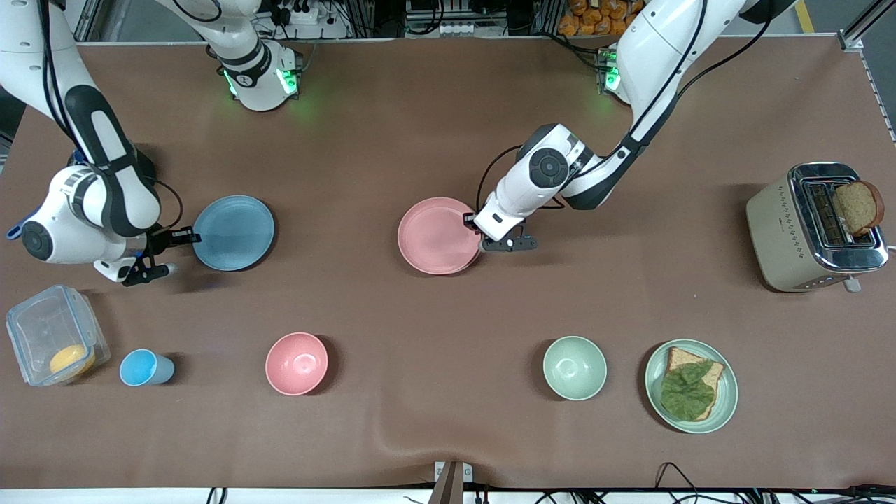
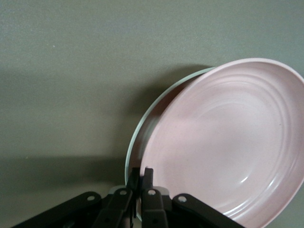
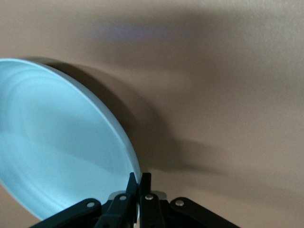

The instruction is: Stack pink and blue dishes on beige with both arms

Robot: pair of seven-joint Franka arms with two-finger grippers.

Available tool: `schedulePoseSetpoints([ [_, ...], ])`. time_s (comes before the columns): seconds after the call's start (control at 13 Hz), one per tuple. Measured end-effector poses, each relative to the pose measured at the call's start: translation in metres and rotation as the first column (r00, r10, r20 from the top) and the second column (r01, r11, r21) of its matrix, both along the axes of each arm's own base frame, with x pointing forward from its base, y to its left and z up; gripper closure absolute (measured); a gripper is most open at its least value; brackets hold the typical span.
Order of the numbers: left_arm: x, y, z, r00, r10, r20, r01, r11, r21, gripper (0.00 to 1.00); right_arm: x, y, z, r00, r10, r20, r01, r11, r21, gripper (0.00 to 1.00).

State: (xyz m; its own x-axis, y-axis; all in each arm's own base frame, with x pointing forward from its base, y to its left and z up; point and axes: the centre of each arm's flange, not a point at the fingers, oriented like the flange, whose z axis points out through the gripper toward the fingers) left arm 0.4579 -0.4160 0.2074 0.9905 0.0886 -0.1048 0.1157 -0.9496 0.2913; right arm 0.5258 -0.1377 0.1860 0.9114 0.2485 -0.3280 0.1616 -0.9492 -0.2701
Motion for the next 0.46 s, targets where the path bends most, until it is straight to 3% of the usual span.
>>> schedulePoseSetpoints([
  [0.46, 0.000, 0.001, -0.001, 1.000, 0.014, -0.006, -0.014, 1.000, 0.003, 0.95, 0.025, 0.016, 0.035, 0.998, -0.011, -0.068, 0.012, 1.000, 0.015, 0.96],
])
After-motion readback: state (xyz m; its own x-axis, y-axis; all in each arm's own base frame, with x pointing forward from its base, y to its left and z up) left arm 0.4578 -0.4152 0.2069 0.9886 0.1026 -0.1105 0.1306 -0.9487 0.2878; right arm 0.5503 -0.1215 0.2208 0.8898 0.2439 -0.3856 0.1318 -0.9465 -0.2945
